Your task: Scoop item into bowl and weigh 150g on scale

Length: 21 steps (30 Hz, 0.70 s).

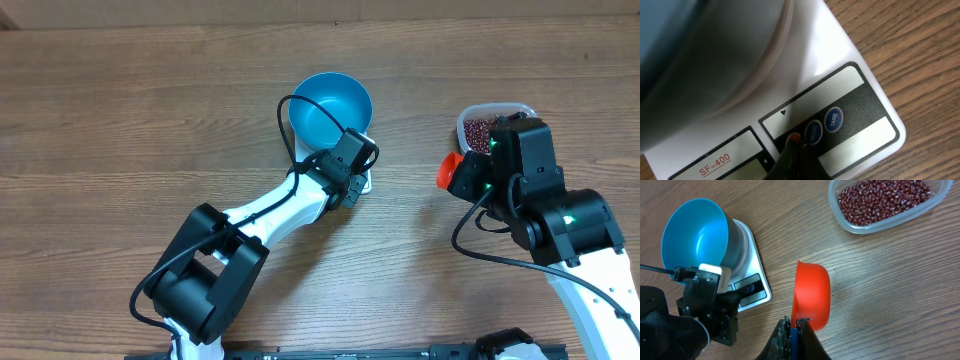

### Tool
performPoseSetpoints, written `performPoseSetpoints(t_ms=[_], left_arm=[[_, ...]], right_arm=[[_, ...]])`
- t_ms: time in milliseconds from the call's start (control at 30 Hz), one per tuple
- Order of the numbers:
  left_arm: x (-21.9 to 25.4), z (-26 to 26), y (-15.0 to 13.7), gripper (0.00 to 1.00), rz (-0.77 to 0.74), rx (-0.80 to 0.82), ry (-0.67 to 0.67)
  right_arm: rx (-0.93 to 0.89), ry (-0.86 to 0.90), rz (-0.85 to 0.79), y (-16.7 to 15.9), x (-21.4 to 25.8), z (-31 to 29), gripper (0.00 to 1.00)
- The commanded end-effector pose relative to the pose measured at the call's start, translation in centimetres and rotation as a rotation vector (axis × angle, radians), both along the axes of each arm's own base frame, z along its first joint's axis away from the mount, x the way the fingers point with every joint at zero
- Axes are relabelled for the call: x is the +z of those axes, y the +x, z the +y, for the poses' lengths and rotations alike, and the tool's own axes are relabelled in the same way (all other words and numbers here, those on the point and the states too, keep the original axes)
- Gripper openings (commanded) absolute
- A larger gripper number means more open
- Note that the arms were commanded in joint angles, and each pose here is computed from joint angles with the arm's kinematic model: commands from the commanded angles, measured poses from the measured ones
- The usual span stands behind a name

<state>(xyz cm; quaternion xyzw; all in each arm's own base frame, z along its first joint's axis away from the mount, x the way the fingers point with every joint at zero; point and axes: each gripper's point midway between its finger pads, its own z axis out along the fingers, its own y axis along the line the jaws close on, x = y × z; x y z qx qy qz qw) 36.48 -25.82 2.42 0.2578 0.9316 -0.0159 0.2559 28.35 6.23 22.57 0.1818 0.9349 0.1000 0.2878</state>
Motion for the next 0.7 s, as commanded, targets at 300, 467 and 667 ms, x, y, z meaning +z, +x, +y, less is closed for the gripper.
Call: performPoseSetpoints(t_ms=[300,467,667], left_arm=[[-0.30,0.18,0.35,0.04,-0.006,0.023,0.010],[-0.29,0.23,0.37,0.04,-0.008,0.024,0.013],[-0.29,0.32,0.39,0.04,-0.009,0.026,0.016]], right_arm=[[0.003,0.006,-0.039,0.36,1.43,-0.02,0.04],[0.003,0.006,-0.039,0.36,1.43,-0.02,0.04],[0.018,-0.005,-0.041,0.36,1.43,-0.02,0.04]])
